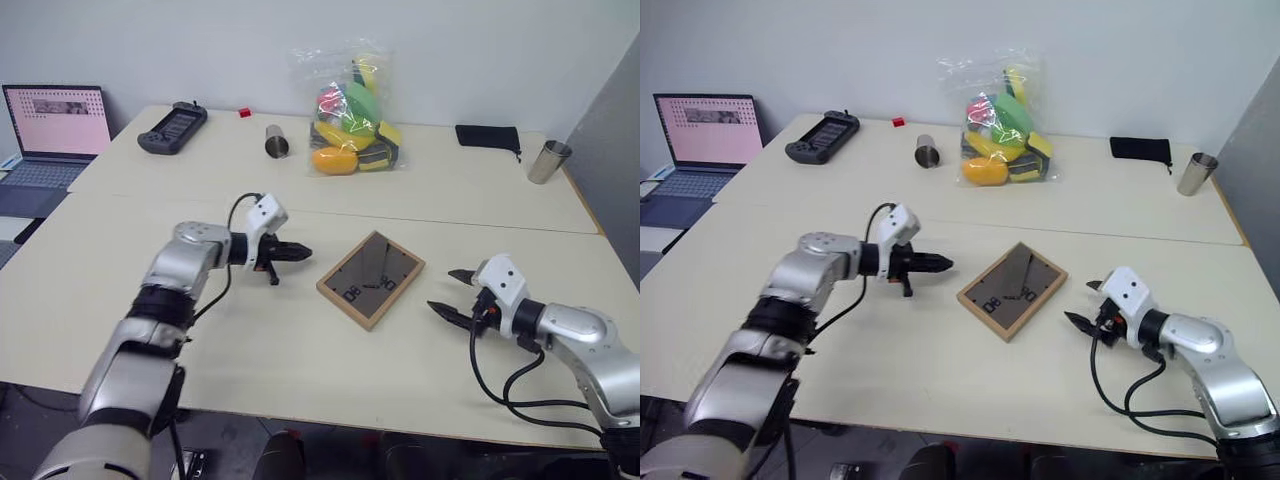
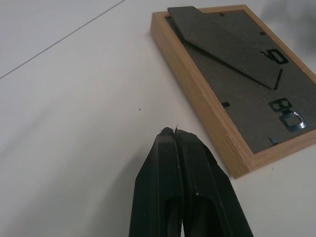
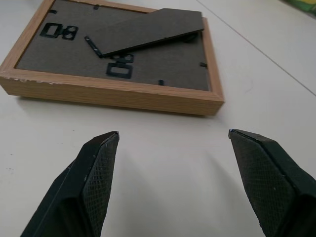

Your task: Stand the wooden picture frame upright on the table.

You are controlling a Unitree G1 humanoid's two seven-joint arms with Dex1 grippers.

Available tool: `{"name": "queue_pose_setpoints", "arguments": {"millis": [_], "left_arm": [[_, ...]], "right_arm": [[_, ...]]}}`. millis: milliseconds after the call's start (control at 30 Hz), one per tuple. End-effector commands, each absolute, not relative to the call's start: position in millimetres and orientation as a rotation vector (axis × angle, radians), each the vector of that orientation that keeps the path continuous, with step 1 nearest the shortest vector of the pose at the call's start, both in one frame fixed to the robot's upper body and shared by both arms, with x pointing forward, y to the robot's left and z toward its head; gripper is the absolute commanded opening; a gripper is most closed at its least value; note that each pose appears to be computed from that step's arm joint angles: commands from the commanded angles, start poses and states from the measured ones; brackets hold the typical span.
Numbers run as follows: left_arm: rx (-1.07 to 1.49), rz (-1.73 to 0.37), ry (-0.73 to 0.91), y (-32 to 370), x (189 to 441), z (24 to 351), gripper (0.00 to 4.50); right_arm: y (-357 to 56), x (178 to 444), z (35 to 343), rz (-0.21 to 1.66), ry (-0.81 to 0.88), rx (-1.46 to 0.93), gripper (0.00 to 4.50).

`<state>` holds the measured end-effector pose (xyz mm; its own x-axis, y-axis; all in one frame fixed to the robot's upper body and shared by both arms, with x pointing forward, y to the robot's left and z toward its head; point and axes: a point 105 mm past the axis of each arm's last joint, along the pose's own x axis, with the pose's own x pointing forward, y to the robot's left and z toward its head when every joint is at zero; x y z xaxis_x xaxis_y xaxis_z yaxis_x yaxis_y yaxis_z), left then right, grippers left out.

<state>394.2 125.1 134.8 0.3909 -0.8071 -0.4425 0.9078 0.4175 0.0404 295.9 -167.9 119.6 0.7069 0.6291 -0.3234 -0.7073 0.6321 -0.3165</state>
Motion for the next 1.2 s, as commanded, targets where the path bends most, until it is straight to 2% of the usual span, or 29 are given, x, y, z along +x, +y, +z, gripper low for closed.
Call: {"name": "queue_pose_setpoints", "arguments": {"millis": [33, 100, 133, 267, 567, 700, 933, 1200], "left_arm": [[0.367, -1.15, 0.366, 108, 404, 136, 0.05], [0.384, -1.162, 0.379, 104, 406, 131, 0.0], [0.391, -1.162, 0.387, 102, 407, 128, 0.0], [0.405, -1.17, 0.39, 94, 411, 124, 0.0], [0.422, -1.172, 0.389, 96, 412, 123, 0.0], [0.43, -1.168, 0.389, 96, 413, 124, 0.0], [0.335, -1.254, 0.301, 98, 408, 153, 0.0], [0.316, -1.281, 0.351, 110, 405, 165, 0.0]], "right_arm": [[-159, 302, 135, 0.747, 0.115, -0.461, 3.78], [-157, 303, 139, 0.744, 0.096, -0.44, 3.41], [-156, 301, 139, 0.754, 0.095, -0.447, 3.37], [-148, 292, 140, 0.807, 0.084, -0.445, 2.24], [-147, 292, 139, 0.807, 0.098, -0.456, 0.03], [-148, 296, 129, 0.799, 0.133, -0.499, 0.03], [-149, 299, 129, 0.776, 0.137, -0.469, 0.03], [-153, 298, 127, 0.764, 0.154, -0.452, 0.03]]}}
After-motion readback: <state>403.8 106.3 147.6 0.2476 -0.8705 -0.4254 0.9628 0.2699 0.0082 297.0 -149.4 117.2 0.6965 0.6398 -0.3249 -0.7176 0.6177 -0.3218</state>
